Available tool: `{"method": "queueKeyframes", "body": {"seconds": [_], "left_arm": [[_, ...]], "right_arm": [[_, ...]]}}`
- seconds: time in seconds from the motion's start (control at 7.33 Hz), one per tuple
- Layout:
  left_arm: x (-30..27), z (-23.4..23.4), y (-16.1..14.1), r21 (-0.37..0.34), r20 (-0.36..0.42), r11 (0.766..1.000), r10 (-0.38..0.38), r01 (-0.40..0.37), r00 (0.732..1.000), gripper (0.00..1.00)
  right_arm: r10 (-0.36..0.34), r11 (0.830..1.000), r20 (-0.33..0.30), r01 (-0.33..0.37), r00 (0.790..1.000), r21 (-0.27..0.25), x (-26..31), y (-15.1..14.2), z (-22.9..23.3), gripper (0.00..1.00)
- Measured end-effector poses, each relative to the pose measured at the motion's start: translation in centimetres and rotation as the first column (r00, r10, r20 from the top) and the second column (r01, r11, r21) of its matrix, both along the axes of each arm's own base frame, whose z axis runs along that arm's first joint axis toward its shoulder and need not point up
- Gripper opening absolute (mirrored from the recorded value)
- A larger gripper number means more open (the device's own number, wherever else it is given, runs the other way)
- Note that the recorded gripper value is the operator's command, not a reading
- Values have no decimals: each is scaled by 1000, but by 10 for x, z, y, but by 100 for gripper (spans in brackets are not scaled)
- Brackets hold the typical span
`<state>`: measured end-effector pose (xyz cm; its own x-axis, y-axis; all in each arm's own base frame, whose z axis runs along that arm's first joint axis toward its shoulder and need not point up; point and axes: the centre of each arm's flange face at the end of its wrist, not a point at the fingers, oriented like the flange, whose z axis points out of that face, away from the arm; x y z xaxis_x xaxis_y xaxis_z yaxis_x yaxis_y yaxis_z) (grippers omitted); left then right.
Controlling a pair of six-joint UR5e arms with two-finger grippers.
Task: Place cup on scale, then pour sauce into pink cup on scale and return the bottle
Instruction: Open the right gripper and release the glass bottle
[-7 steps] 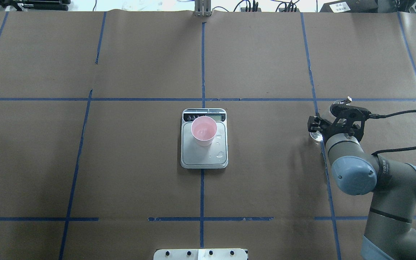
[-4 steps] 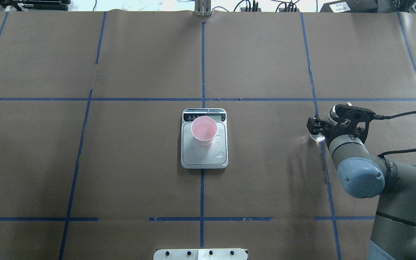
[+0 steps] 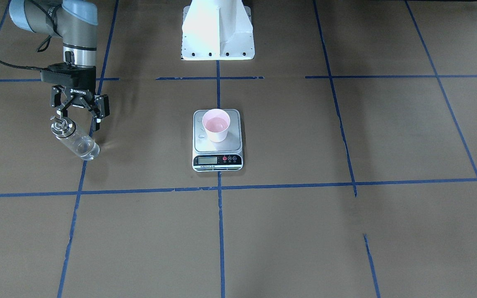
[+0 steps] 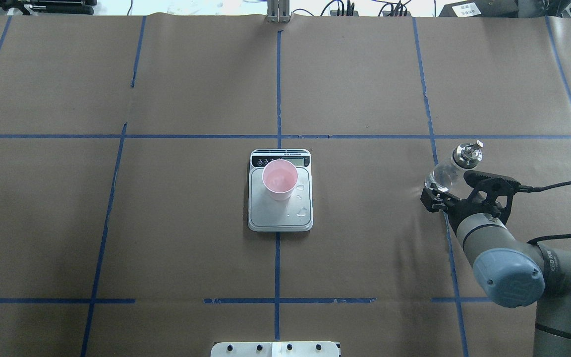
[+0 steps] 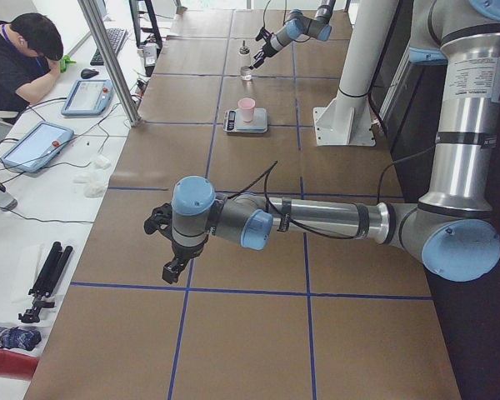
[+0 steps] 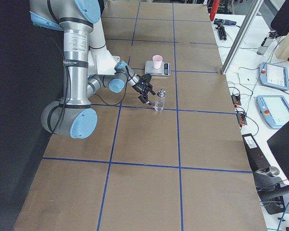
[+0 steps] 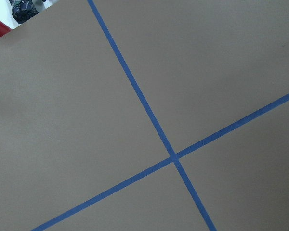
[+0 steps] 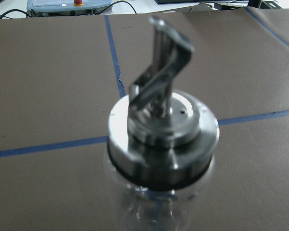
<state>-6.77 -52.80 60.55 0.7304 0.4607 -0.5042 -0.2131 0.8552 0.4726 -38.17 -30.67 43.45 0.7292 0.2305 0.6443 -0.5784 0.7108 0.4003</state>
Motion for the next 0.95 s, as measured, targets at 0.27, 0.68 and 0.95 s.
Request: {"method": "queueKeyframes", "body": {"seconds": [0.27, 0.68, 0.95], "left_arm": [[0, 0, 0, -1, 0, 1000, 0, 0, 1000, 100], [0, 2, 2, -3, 0, 1000, 0, 0, 1000, 100], [0, 3, 3, -5, -1, 1000, 0, 0, 1000, 100]], "right_arm": [[-38, 999, -8, 38, 999, -5, 32, 29, -10, 100], [-69, 996, -102, 64, 992, -56, 78, 61, -79, 100], [-86, 993, -135, 74, 987, -92, 90, 56, -124, 100]]}}
